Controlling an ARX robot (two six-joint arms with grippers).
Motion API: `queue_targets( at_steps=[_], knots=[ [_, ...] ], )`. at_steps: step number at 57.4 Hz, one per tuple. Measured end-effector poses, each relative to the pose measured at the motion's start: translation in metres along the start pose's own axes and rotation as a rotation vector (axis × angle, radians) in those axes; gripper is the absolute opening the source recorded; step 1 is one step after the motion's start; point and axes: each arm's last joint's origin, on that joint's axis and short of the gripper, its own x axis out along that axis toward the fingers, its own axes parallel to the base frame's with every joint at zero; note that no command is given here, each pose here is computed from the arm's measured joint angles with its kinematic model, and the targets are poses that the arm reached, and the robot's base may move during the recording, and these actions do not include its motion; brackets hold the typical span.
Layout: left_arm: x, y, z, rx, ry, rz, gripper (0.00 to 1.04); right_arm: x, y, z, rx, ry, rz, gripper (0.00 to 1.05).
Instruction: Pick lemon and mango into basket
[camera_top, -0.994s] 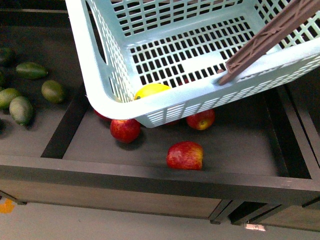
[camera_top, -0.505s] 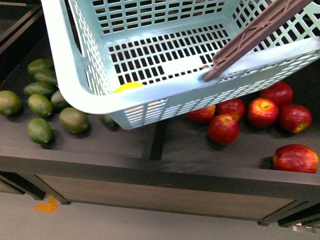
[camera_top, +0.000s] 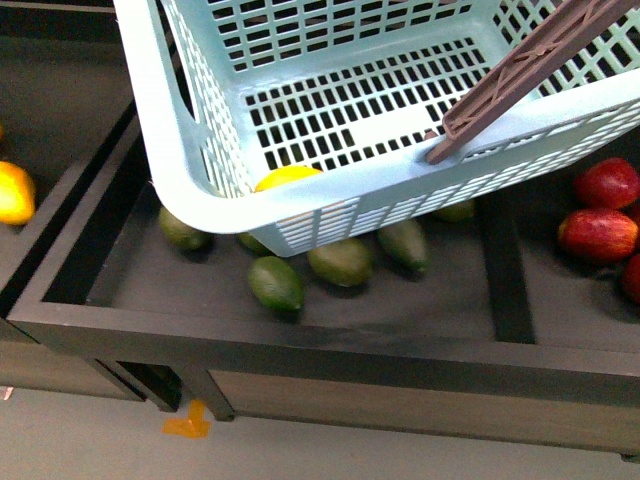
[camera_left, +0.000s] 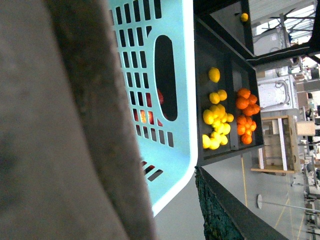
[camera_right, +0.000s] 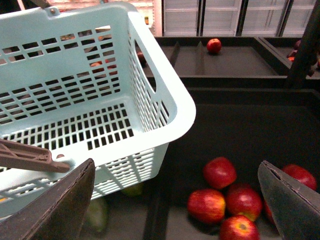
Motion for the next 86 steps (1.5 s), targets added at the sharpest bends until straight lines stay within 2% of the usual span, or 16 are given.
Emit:
queue_targets(
  at_steps=[86],
  knots=[
    [-0.0005,0.0007,0.0013,0.0,-0.008,0.005,0.3,-0.0001,0.0001,0.0002,-0.001,-0.001,0.001,0.96]
  ],
)
